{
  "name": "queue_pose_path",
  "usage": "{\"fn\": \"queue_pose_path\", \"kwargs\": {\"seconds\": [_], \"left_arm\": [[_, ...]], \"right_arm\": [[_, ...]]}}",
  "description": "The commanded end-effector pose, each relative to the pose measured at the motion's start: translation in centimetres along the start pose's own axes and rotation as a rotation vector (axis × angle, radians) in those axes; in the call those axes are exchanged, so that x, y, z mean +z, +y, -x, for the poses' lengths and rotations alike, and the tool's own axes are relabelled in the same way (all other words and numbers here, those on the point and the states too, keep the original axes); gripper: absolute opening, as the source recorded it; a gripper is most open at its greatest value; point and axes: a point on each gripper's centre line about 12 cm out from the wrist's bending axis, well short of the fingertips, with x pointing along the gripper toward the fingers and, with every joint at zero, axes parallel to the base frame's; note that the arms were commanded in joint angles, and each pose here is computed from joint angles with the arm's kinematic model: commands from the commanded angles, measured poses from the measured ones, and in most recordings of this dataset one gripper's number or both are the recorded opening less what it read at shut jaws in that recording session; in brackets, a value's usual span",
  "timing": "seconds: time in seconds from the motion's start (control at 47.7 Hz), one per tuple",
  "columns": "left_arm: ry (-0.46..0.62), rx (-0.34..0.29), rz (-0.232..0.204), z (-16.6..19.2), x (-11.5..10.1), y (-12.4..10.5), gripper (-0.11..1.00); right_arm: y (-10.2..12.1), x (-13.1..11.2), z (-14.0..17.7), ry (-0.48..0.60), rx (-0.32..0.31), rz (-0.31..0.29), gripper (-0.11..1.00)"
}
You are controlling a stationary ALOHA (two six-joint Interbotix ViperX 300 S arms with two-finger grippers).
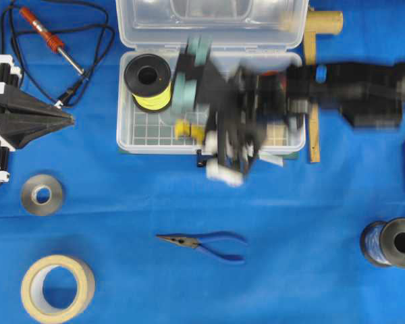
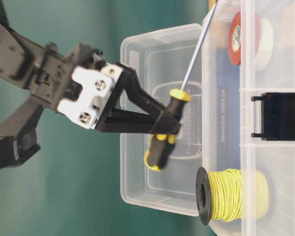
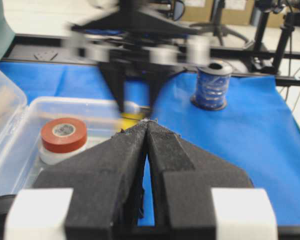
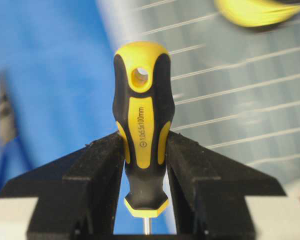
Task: Pick the screwdriver from the toolbox among several items.
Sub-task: 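Lift the screwdriver out of the toolbox toward the pliers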
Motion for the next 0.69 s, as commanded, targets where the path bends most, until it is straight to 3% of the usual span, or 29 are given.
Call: {"fn": "queue_pose_path", "kwargs": {"seconds": [0.0, 0.105, 0.231, 0.461, 0.671], "left_arm": [[-0.009, 0.0, 0.003, -0.1, 0.3, 0.0, 0.0], [-0.011, 0.0, 0.002, -0.1, 0.4, 0.0, 0.0], [-0.014, 0.0, 0.002, -0.1, 0.4, 0.0, 0.0], [-0.021, 0.0, 0.002, 0.0, 0.6, 0.0, 0.0], [-0.02, 0.0, 0.003, 0.0, 0.5, 0.0, 0.0]], "right_arm": [[3.4, -0.6, 0.6, -0.017, 0.043, 0.051, 0.45], [6.5, -2.1, -1.5, 0.004, 0.047, 0.117, 0.46], [8.0, -3.5, -4.9, 0.051, 0.016, 0.152, 0.46], [7.5, -5.3, -10.9, 0.132, -0.052, 0.171, 0.45], [7.3, -4.9, -12.6, 0.082, -0.029, 0.16, 0.45]]}}
